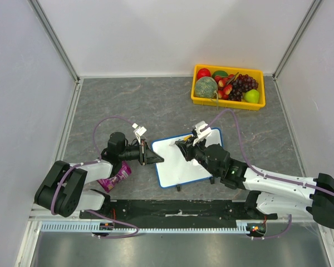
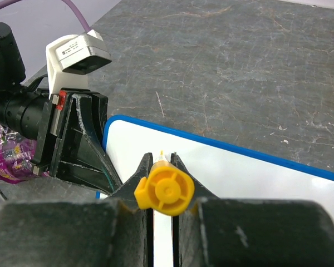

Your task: Write a sentence on the whiteboard

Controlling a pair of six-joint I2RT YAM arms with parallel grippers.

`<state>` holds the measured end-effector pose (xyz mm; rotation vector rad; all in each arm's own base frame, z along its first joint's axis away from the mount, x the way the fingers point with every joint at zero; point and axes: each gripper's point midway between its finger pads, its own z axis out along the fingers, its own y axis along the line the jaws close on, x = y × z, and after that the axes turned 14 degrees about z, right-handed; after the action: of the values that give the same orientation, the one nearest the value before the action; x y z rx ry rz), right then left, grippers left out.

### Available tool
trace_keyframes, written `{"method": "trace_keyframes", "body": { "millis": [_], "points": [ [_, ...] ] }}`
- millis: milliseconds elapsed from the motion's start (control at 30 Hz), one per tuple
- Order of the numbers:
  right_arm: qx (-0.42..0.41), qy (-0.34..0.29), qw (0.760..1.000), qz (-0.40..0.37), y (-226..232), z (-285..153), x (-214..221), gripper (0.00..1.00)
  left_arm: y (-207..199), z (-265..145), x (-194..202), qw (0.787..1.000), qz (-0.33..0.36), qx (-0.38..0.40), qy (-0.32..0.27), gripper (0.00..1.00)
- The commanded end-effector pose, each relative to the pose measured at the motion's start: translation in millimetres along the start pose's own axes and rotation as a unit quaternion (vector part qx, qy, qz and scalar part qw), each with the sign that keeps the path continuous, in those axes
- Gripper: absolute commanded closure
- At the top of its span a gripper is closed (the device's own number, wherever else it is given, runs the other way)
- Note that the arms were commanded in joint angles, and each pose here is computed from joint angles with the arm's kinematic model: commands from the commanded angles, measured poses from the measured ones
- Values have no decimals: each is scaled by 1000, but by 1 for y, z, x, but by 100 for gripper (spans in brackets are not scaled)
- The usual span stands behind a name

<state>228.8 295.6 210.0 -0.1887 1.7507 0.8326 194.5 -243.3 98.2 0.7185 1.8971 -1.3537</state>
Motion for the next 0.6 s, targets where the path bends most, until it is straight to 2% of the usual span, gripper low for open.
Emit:
{"method": "trace_keyframes", "body": {
  "millis": [0, 367, 567],
  "points": [
    [18, -8, 1000, -2, -9, -3, 0, 100, 14, 1, 10, 999, 25, -24, 13, 98],
    [14, 11, 1000, -14, -11, -10, 13, 100, 13, 1, 10, 999, 25, -23, 13, 98],
    [7, 7, 1000, -12, -2, -11, 3, 100, 14, 1, 10, 999, 24, -23, 14, 98]
  ]
}}
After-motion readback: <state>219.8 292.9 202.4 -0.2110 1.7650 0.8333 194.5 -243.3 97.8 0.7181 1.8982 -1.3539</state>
